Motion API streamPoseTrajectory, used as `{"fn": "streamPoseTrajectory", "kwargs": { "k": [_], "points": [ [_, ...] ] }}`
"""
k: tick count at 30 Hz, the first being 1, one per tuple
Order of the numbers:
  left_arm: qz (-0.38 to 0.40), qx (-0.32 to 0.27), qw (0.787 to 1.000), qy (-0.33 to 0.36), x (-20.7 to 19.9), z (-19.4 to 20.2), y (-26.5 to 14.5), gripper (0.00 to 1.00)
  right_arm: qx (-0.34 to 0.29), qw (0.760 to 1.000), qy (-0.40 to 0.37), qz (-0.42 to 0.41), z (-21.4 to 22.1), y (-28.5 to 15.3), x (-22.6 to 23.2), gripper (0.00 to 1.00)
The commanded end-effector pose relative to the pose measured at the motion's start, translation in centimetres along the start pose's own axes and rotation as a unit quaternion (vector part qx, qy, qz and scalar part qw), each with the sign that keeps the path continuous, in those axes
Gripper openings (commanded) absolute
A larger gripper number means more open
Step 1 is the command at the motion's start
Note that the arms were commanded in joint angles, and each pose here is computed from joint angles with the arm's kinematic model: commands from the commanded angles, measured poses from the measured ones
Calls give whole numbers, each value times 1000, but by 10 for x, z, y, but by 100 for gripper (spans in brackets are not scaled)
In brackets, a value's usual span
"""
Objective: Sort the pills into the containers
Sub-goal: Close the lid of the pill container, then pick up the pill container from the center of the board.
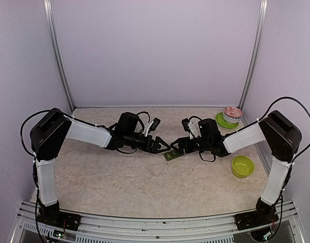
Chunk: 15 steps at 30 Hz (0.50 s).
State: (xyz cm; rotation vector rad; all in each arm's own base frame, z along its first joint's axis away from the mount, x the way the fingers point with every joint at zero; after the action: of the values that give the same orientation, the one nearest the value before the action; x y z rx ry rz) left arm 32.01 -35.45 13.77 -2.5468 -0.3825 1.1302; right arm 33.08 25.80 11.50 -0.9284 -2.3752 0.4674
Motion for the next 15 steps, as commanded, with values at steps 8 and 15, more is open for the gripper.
{"fn": "streamPoseTrajectory", "kwargs": {
  "k": [8, 15],
  "points": [
    [-60, 23, 986, 154, 0, -2, -3, 99, 30, 999, 10, 6, 1, -6, -1, 80],
    [-146, 46, 957, 247, 6, 3, 13, 99, 35, 999, 20, 30, 1, -26, -6, 83]
  ]
}}
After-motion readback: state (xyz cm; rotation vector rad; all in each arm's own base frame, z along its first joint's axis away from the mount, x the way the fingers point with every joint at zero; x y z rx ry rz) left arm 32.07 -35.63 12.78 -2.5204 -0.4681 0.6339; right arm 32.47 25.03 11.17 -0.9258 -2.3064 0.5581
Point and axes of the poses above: each gripper's point midway between its finger pads, its own y axis out along the fingers, its own x axis along the line the jaws close on, z = x × y, the point moved 8 cm from there along -y, back along the fingers, and after that the axes turned 4 degrees about -y, right-handed, at the moved point
